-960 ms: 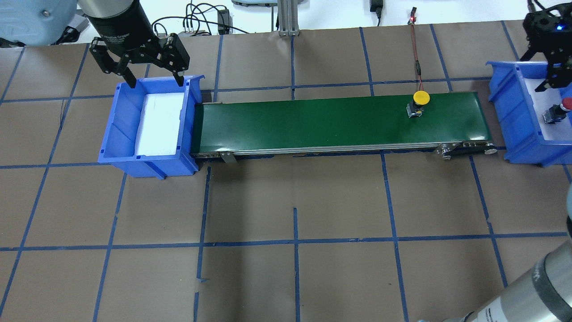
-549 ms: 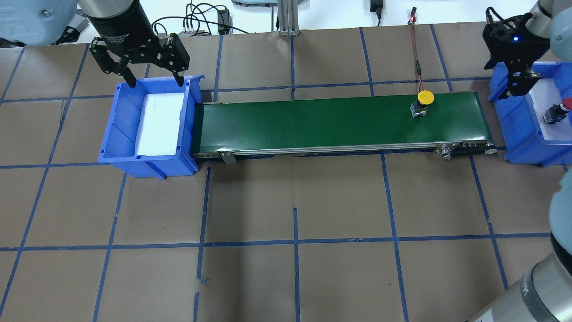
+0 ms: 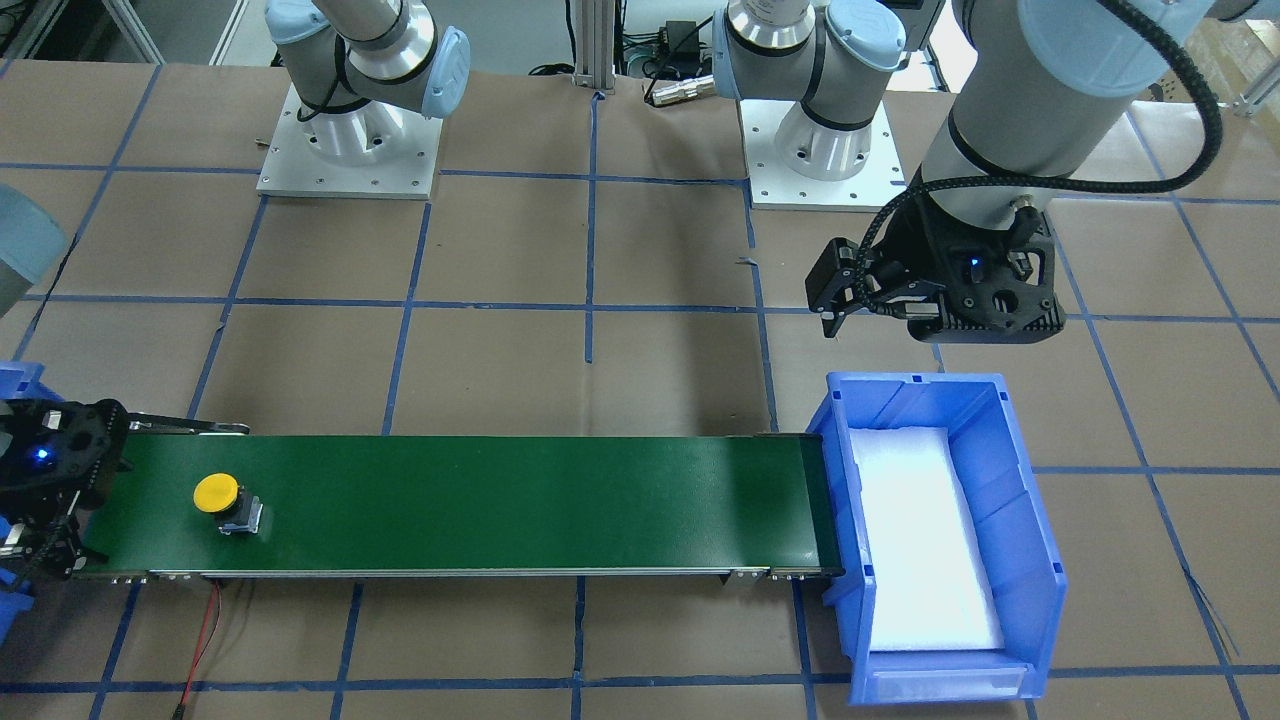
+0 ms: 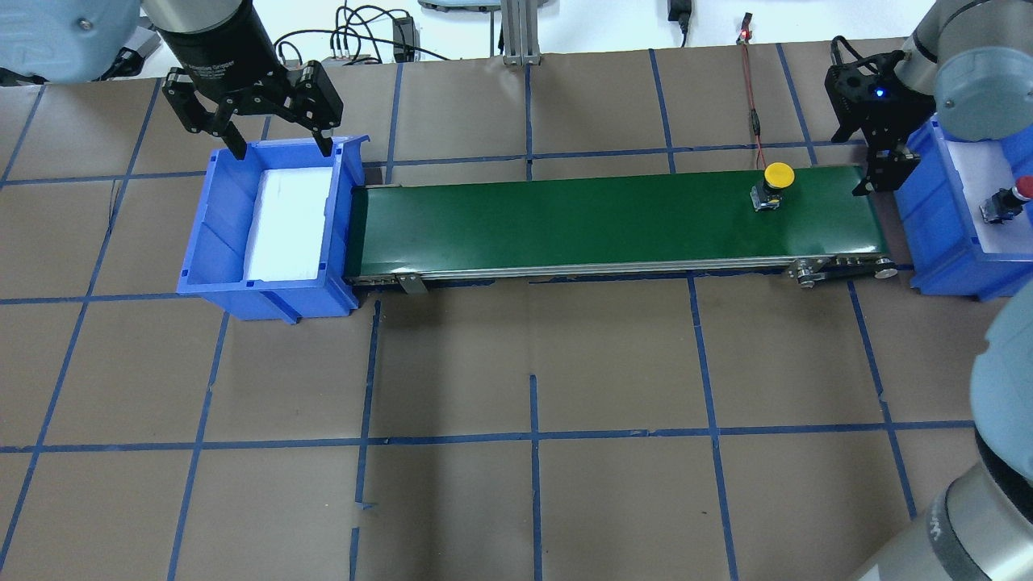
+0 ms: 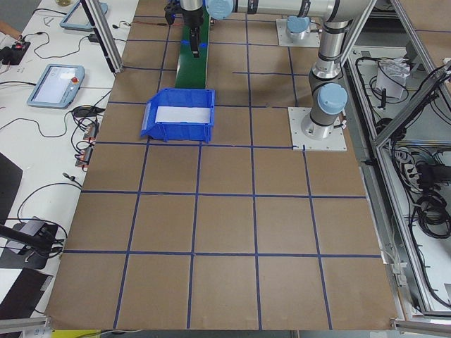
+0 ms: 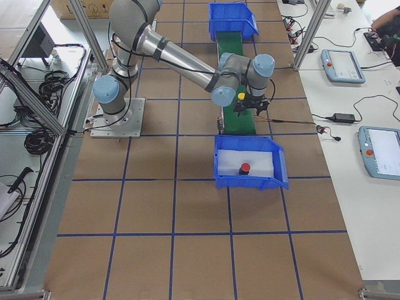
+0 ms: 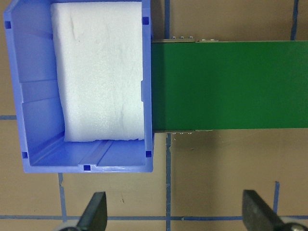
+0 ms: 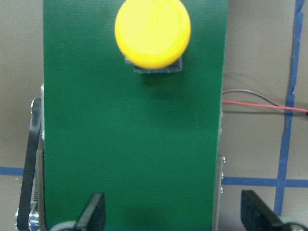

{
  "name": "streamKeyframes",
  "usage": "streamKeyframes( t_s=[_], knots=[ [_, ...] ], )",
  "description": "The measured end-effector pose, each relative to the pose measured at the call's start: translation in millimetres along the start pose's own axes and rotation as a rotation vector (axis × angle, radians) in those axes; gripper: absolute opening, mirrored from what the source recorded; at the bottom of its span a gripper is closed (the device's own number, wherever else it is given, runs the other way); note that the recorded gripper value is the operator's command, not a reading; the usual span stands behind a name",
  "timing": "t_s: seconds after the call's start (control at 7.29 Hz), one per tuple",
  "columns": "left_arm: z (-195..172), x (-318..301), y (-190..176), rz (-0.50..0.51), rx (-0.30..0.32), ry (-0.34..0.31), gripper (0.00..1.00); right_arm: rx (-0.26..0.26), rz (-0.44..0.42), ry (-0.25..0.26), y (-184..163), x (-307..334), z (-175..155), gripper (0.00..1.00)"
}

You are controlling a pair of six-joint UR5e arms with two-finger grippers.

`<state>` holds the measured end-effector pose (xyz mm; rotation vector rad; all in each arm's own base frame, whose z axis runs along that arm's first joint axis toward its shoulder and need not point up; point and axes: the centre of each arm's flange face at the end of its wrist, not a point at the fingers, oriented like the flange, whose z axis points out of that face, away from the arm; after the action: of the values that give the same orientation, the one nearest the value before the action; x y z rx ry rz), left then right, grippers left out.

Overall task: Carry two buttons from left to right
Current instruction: 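Release the red button and return the right gripper to the belt, then grasp the yellow button on the belt with the right gripper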

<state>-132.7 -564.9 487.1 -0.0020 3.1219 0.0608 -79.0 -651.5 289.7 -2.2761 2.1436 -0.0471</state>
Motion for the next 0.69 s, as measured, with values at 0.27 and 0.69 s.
streamKeyframes(
  t_s=[0.27,0.69],
  knots=[
    [0.0,0.0,0.0,0.0,0.0,0.0,1.0,-0.006,-0.01,0.001,-32.6,3.1,0.9,1.0],
    [-0.1,0.0,-0.1,0.0,0.0,0.0,1.0,-0.015,-0.014,0.001,-46.8,-0.4,8.1,1.0]
  ],
)
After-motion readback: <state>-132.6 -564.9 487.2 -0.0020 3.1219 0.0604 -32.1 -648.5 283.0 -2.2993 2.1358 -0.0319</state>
